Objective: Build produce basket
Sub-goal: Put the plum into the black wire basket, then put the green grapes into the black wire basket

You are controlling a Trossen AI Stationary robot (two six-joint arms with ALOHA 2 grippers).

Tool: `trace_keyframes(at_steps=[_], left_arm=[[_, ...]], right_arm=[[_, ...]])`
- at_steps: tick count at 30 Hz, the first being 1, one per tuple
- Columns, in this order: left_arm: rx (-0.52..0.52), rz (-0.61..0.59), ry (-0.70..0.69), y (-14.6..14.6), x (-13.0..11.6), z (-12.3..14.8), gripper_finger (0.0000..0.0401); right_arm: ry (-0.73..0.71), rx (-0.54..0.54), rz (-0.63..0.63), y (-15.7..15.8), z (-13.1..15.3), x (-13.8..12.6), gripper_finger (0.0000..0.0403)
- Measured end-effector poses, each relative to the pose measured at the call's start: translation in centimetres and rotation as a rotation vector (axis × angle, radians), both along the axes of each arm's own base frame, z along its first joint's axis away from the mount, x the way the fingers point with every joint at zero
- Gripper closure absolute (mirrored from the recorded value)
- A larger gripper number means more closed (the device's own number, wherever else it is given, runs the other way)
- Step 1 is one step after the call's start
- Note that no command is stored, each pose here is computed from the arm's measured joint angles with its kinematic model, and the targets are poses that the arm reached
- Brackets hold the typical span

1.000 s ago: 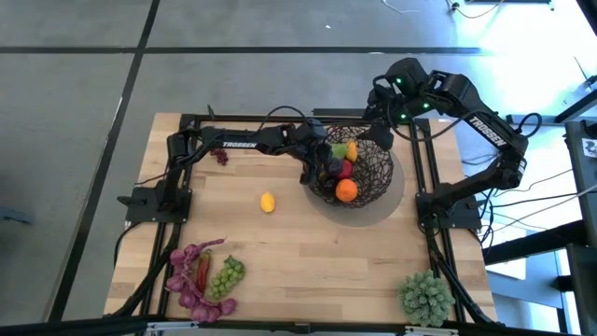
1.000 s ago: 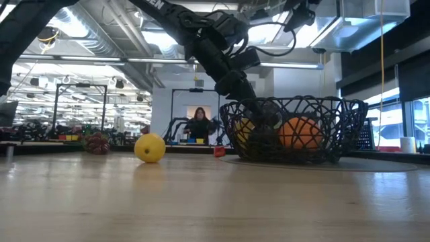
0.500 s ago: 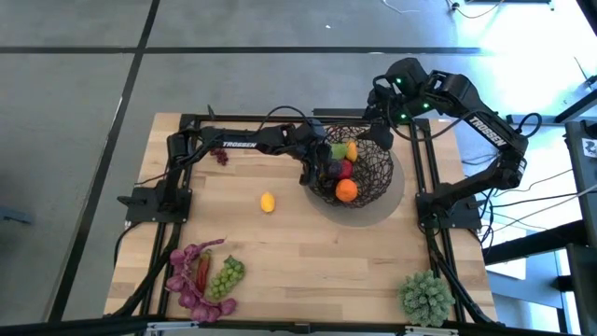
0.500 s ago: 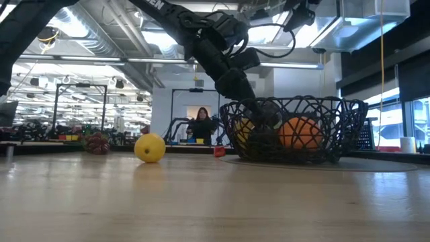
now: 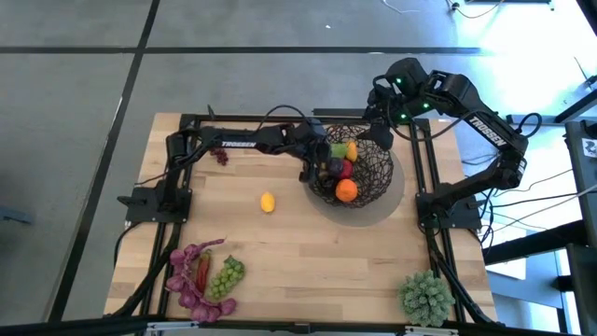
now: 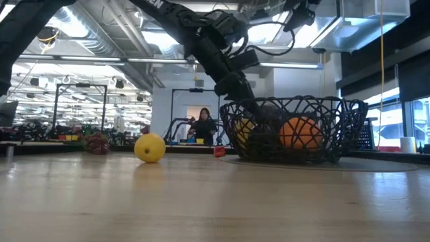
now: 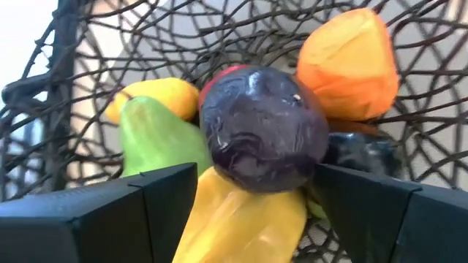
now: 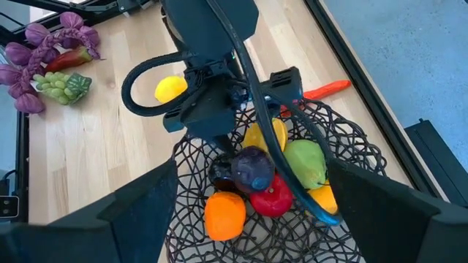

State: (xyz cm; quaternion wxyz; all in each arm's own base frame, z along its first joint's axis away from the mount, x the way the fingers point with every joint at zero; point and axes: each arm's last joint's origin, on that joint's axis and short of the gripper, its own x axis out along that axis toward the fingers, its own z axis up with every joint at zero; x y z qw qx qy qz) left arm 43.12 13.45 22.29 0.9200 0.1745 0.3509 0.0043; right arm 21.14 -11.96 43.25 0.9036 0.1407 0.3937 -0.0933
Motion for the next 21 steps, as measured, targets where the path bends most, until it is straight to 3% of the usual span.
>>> trace_keyframes(at_steps=[14,18,21], left_arm=[[0.041,0.093,-0.138,0.9,-4.5,8.5,0.0138],[-0.043,0.190,-0.055,1.8,-7.0,9.4,0.0138],[-0.138,0.269,0.094,2.3,-9.1,8.8,0.0138]], right_arm=[[-0.007,-0.005,0.000,0.0,0.1,0.1,0.0059],[-0.007,-0.005,0.000,0.0,0.1,0.1,0.0059],[-0.009,-0.009,0.002,0.0,0.1,0.1,0.0059]])
